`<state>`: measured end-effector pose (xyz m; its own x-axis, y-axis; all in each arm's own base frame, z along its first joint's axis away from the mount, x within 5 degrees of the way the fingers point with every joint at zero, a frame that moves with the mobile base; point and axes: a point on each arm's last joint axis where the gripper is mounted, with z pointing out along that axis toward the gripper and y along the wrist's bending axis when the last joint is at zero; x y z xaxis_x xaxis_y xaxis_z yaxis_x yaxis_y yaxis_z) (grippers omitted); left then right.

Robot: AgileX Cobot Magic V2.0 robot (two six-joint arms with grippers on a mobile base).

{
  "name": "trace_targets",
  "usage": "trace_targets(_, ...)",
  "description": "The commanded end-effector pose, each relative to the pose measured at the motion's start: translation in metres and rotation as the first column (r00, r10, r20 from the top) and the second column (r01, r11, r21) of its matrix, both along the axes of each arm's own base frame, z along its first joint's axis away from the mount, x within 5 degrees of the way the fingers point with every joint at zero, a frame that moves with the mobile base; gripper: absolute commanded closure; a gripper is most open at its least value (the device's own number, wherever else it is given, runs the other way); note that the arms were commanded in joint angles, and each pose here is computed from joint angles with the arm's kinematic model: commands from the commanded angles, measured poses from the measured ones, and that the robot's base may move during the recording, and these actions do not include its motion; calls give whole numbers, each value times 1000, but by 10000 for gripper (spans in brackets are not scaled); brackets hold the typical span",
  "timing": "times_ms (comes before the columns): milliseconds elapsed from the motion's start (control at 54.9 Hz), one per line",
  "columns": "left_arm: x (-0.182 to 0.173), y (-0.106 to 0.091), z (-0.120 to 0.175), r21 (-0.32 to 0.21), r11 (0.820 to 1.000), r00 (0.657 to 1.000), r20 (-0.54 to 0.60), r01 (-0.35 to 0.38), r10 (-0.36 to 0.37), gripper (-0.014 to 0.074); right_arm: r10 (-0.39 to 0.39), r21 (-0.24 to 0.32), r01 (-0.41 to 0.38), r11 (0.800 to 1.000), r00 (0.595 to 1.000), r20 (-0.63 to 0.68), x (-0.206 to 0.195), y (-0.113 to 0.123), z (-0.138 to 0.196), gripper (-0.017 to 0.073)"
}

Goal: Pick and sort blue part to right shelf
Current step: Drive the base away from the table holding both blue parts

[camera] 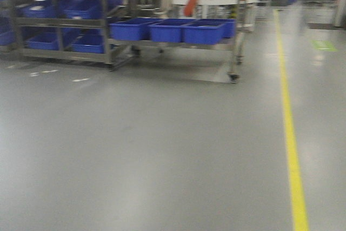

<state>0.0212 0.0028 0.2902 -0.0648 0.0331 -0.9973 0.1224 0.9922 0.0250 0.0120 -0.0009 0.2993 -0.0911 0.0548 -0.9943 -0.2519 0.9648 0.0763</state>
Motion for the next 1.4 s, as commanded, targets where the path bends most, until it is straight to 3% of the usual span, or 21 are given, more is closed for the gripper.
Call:
trace_targets(0,-1,-1,17,-8,1000,995,103,10,-9,258,-1,16,-1,1000,991,133,-6,-2,18,259)
trace_targets(1384,-1,-1,17,-8,1000,995,103,10,-9,258,-3,16,1,1000,991,133,-6,-2,18,259)
